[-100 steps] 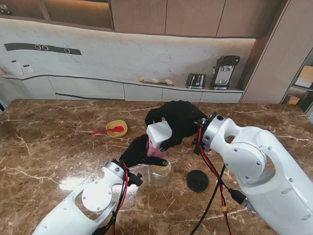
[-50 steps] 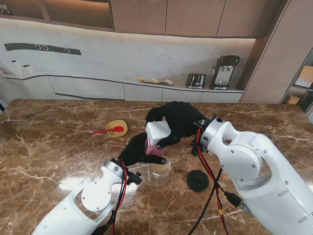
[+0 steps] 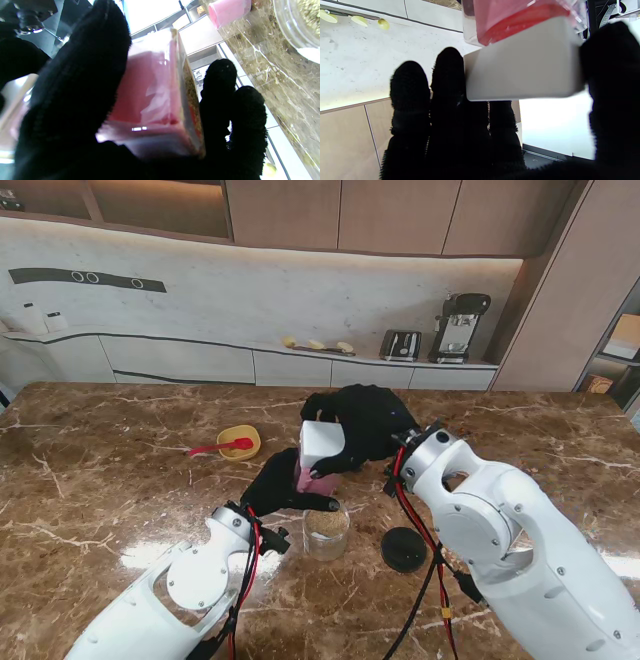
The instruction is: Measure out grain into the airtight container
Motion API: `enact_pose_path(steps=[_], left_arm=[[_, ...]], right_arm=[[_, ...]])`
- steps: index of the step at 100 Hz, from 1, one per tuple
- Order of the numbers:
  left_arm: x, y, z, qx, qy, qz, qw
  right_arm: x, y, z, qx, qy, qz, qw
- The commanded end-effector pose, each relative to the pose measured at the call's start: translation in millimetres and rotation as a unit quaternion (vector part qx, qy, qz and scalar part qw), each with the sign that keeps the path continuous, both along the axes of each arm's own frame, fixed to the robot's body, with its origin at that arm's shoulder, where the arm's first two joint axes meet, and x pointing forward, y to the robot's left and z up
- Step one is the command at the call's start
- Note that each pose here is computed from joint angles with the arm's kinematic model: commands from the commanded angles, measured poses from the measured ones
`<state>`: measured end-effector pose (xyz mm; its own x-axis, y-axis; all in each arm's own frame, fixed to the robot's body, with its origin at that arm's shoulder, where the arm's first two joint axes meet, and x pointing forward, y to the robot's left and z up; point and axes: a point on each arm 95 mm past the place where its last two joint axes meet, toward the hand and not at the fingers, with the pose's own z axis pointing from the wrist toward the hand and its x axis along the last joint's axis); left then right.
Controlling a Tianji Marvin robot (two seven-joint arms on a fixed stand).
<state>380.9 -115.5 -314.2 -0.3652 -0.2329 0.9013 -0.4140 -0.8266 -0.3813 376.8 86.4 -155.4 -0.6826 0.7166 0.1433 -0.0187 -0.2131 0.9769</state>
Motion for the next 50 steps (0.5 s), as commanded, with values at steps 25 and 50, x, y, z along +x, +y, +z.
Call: enact_pose_path(steps=[25, 50], left_arm=[[-3.7, -6.1, 1.5, -0.009, -0.004, -0.003, 0.9999], [-4.0, -5.6, 1.8, -0.010, -0.005, -0.002, 0.9999]], right_arm=[[0.6, 2.5, -15.0, -0.012, -0.006, -0.025, 0.9996], [0.7, 4.9, -17.9, -0.014, -0.019, -0.039, 0.9989]])
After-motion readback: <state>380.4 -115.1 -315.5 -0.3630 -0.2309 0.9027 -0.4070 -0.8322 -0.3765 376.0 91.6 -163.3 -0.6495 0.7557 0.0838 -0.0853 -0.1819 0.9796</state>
